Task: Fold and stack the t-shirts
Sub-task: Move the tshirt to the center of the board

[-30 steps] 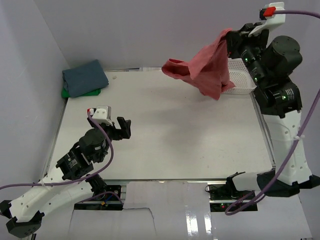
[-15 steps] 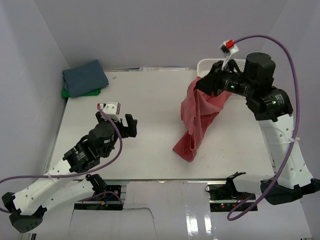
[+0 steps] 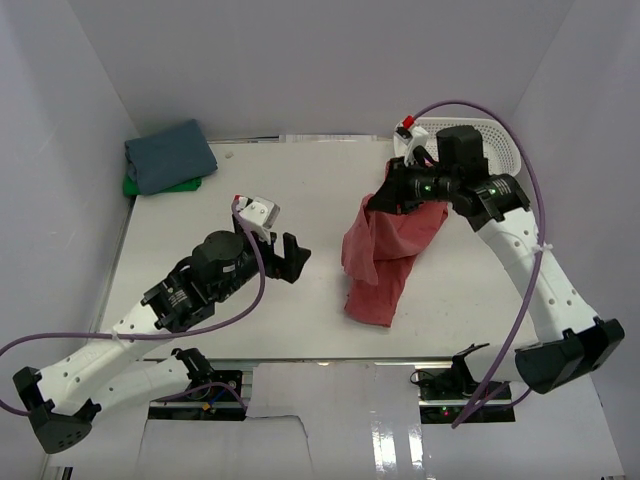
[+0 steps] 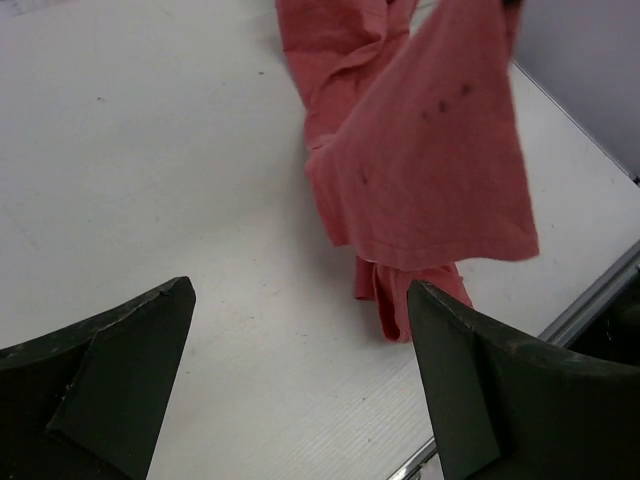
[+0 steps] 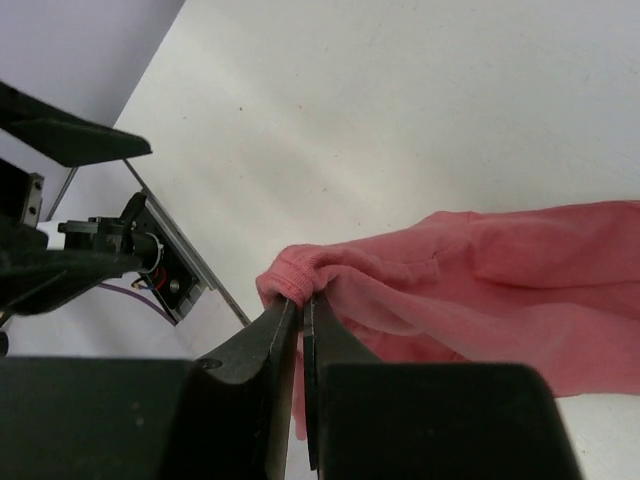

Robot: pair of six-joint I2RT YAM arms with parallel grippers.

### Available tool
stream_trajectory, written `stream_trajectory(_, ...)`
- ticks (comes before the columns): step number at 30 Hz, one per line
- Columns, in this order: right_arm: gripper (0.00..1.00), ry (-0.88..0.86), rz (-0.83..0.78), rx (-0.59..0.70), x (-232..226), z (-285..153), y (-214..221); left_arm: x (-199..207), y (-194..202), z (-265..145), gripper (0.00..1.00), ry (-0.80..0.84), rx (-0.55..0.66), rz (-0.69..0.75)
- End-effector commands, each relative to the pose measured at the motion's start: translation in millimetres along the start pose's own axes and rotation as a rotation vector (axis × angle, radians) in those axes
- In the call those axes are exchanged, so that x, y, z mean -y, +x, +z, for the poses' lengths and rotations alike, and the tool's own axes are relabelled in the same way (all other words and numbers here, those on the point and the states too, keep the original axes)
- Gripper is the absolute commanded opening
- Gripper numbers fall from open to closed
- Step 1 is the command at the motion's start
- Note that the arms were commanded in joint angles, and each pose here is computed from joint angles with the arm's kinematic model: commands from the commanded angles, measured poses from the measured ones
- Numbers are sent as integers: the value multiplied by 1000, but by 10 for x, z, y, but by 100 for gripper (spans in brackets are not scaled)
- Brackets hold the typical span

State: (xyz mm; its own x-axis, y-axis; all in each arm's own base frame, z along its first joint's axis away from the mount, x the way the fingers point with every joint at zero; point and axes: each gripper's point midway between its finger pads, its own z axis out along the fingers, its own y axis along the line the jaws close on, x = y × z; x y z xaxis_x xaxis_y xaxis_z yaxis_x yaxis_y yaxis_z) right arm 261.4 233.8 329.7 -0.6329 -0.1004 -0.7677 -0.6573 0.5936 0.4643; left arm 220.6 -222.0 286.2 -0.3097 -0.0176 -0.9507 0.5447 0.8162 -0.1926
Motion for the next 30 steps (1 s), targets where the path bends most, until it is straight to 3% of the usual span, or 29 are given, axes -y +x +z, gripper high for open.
stream_trajectory(1,8,-24,-20,25,-28,168,-256,272,-87,9,98,169,16,121)
stream_trajectory(15,8,18,15,-23,39,590,-340,899,-177,298,98,412,-100,180)
stream_trajectory(30,8,-18,28,17,-132,669,-656,1017,414,743,98,232,-273,220)
